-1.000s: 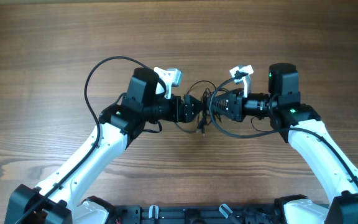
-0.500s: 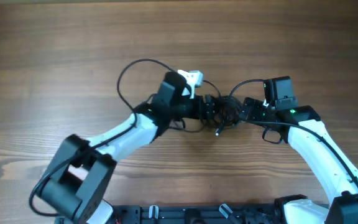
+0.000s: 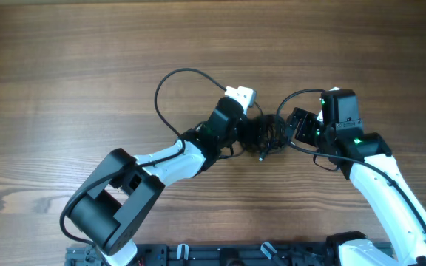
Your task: Untangle cables
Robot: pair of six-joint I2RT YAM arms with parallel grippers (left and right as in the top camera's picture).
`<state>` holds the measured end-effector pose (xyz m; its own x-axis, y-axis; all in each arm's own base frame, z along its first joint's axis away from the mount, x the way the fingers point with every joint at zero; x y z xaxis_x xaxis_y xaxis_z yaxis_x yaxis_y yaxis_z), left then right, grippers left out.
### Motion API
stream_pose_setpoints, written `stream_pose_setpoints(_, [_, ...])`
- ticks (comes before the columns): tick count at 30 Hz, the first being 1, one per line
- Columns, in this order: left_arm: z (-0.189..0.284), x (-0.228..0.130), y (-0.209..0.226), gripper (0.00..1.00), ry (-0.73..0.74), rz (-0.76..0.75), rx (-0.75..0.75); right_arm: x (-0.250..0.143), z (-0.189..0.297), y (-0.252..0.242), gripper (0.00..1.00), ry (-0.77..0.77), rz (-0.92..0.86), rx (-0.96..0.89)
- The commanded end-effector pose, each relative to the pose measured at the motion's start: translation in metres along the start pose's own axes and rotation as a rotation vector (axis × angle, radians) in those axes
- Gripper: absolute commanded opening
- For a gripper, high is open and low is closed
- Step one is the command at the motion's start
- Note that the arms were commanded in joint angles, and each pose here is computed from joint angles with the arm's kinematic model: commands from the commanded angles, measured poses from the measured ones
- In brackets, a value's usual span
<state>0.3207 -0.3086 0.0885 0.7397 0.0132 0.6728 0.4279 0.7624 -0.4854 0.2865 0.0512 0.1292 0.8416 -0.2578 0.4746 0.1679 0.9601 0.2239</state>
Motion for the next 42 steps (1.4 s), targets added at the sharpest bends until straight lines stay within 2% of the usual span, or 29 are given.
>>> stream_pose_setpoints(1, [-0.004, -0.002, 0.004, 0.76, 0.002, -0.348, 0.032, 0.003, 0.005, 0.004, 0.99, -0.010, -0.046, 0.030])
stream_pose_setpoints(6, [-0.005, -0.006, 0.004, 0.87, 0.021, -0.438, 0.021, 0.004, 0.005, 0.004, 0.99, -0.013, -0.079, 0.031])
stream_pose_setpoints(10, [-0.017, -0.024, 0.007, 0.85, 0.064, -0.511, 0.005, 0.007, 0.005, 0.005, 0.99, -0.029, -0.099, 0.039])
stream_pose_setpoints(14, [-0.027, -0.037, 0.004, 0.85, 0.073, -0.523, -0.012, 0.008, 0.005, 0.005, 0.99, -0.032, -0.098, 0.041])
stream_pose_setpoints(16, [-0.031, -0.042, 0.004, 0.72, 0.074, -0.527, -0.018, 0.007, 0.005, 0.005, 0.99, -0.030, -0.098, 0.040])
stream_pose_setpoints(18, [-0.031, -0.042, 0.004, 0.40, 0.077, -0.526, -0.016, 0.007, 0.005, 0.005, 0.99, -0.028, -0.097, 0.038])
stream_pose_setpoints(19, [-0.030, -0.040, 0.005, 0.11, 0.072, -0.525, -0.014, 0.007, 0.005, 0.005, 0.99, -0.028, -0.097, 0.038])
stream_pose_setpoints(20, [-0.029, -0.037, 0.005, 0.04, 0.070, -0.503, -0.009, 0.007, 0.005, 0.005, 0.99, -0.027, -0.094, 0.037])
stream_pose_setpoints(22, [-0.017, -0.026, 0.006, 0.04, 0.065, -0.478, 0.006, 0.005, 0.005, 0.004, 0.99, -0.020, -0.095, 0.031])
stream_pose_setpoints(23, [-0.008, -0.017, 0.003, 0.04, 0.056, -0.465, 0.009, 0.004, 0.004, 0.004, 0.96, -0.015, -0.094, 0.033])
stream_pose_setpoints(24, [0.004, -0.004, -0.002, 0.04, 0.034, -0.406, 0.012, 0.003, 0.004, 0.006, 0.91, -0.006, -0.075, 0.048])
stream_pose_setpoints(28, [0.050, 0.023, -0.003, 0.04, 0.022, -0.185, 0.035, -0.008, -0.004, 0.022, 0.84, 0.072, 0.097, 0.170])
stream_pose_setpoints(30, [0.057, 0.022, -0.002, 0.04, 0.050, -0.108, 0.018, -0.013, -0.016, 0.019, 0.81, 0.110, 0.121, 0.153])
stream_pose_setpoints(32, [0.057, 0.012, 0.004, 0.11, 0.107, -0.041, 0.022, -0.018, -0.031, 0.016, 0.80, 0.146, 0.156, 0.143])
stream_pose_setpoints(34, [0.055, 0.000, 0.010, 0.24, 0.158, 0.059, 0.054, -0.026, -0.050, 0.013, 0.72, 0.198, 0.174, 0.133])
stream_pose_setpoints(36, [0.050, -0.013, 0.018, 0.27, 0.202, 0.190, 0.094, -0.033, -0.065, 0.009, 0.65, 0.241, 0.172, 0.117])
stream_pose_setpoints(37, [0.048, -0.017, 0.020, 0.27, 0.216, 0.223, 0.107, -0.034, -0.071, 0.009, 0.54, 0.249, 0.168, 0.115])
stream_pose_setpoints(39, [0.043, -0.025, 0.023, 0.26, 0.240, 0.244, 0.117, -0.035, -0.082, 0.009, 0.15, 0.251, 0.164, 0.122])
stream_pose_setpoints(40, [0.042, -0.027, 0.023, 0.27, 0.245, 0.243, 0.118, -0.034, -0.081, 0.013, 0.04, 0.250, 0.162, 0.148])
stream_pose_setpoints(42, [0.042, -0.028, 0.023, 0.27, 0.250, 0.244, 0.121, -0.028, -0.073, 0.021, 0.04, 0.227, 0.168, 0.196])
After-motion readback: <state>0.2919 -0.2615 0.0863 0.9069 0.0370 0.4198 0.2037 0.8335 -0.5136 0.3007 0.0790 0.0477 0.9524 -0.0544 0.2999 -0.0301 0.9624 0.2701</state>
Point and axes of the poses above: each gripper's point midway between its finger pads, its own z axis back along the fingers, its own y axis along the line the jaws close on, x = y × z, the point moved 4 cm from there along z, back along the fingers, and after that the axes turned 6 degrees about z, right-handed, at the moved point
